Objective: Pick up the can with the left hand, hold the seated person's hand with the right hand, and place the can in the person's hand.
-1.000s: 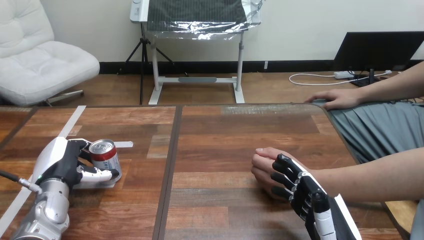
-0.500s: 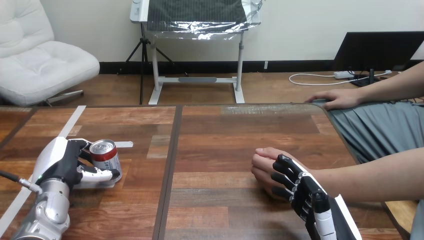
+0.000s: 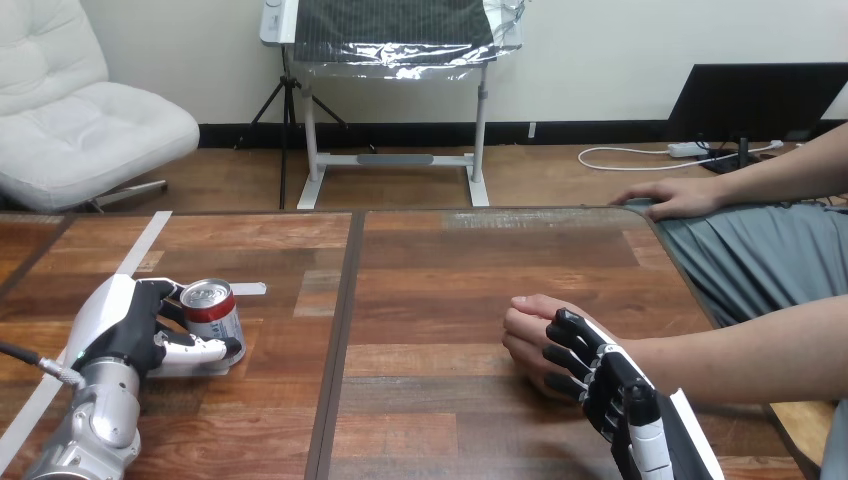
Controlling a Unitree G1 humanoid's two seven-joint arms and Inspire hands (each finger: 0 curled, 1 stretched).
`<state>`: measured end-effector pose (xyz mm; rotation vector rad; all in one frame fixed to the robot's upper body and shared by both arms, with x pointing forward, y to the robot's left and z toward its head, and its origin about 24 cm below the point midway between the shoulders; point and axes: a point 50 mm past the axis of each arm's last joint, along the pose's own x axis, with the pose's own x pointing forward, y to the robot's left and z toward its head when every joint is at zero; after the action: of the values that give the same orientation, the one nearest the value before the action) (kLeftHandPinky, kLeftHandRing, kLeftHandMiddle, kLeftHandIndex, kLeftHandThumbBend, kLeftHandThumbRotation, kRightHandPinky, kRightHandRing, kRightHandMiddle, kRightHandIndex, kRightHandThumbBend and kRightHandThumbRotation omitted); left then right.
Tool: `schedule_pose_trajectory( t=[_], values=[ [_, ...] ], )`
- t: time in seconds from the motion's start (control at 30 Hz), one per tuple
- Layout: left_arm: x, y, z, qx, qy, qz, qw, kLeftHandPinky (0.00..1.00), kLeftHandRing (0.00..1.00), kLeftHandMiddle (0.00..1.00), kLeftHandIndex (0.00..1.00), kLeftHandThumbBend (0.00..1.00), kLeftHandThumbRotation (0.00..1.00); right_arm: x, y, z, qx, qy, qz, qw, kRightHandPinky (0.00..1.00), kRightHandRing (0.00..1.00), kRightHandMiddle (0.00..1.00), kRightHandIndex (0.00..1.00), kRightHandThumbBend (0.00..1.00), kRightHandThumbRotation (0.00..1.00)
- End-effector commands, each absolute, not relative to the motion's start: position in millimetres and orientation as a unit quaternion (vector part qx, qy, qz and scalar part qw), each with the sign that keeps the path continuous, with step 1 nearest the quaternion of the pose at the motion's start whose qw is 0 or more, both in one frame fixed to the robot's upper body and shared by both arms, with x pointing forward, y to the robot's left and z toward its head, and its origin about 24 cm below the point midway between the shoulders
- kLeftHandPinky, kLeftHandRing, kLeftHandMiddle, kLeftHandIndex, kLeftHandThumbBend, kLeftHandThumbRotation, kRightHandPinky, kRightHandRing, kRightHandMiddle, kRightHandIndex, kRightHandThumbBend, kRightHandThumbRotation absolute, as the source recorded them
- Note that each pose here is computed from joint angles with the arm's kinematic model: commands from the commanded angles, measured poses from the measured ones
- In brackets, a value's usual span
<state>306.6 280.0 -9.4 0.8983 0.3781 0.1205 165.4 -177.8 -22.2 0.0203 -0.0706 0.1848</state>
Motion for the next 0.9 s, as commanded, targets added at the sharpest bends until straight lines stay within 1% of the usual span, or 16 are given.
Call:
schedule_pose_trajectory(
  t=[0.0,0.23,0.33,0.43,0.47,0.63,0.73,0.87],
  values=[
    [328.1,271.8,13.6,0.427,0.140,0.072,0.890,0.48,0.55,0.60,0.62,0.73,0.16,178.4,-177.9,-3.7,0.001,-0.088,0.094,0.992,0.84,0.88,0.89,0.89,0.97,1.00],
    [327.4,271.6,13.1,0.427,0.136,0.077,0.891,0.47,0.55,0.59,0.61,0.73,0.17,178.2,-177.9,-3.9,0.003,-0.086,0.092,0.992,0.83,0.88,0.89,0.88,0.98,1.00],
    [327.1,271.3,13.3,0.427,0.130,0.081,0.891,0.45,0.52,0.58,0.60,0.72,0.16,178.1,-177.9,-3.9,0.003,-0.085,0.092,0.992,0.83,0.88,0.89,0.88,0.98,1.00],
    [327.0,270.6,13.7,0.427,0.123,0.087,0.892,0.39,0.47,0.54,0.58,0.69,0.12,178.7,-178.1,-4.0,0.004,-0.085,0.091,0.992,0.83,0.88,0.89,0.88,0.98,1.00],
    [326.9,270.5,13.7,0.427,0.122,0.089,0.892,0.35,0.43,0.50,0.56,0.66,0.09,178.8,-178.1,-4.0,0.004,-0.085,0.091,0.992,0.83,0.88,0.89,0.88,0.98,1.00],
    [326.4,270.1,13.4,0.425,0.117,0.098,0.892,0.28,0.36,0.45,0.53,0.61,0.04,178.8,-178.0,-3.9,0.003,-0.085,0.091,0.992,0.83,0.88,0.89,0.88,0.99,1.00],
    [326.2,269.9,13.5,0.426,0.113,0.100,0.892,0.27,0.35,0.45,0.52,0.59,0.02,178.7,-178.0,-3.8,0.003,-0.086,0.091,0.992,0.83,0.88,0.89,0.88,0.98,1.00],
    [325.8,269.7,13.6,0.429,0.109,0.102,0.891,0.29,0.37,0.45,0.51,0.58,0.01,178.9,-177.9,-3.9,0.004,-0.087,0.091,0.992,0.83,0.88,0.89,0.88,0.98,1.00]
  ],
)
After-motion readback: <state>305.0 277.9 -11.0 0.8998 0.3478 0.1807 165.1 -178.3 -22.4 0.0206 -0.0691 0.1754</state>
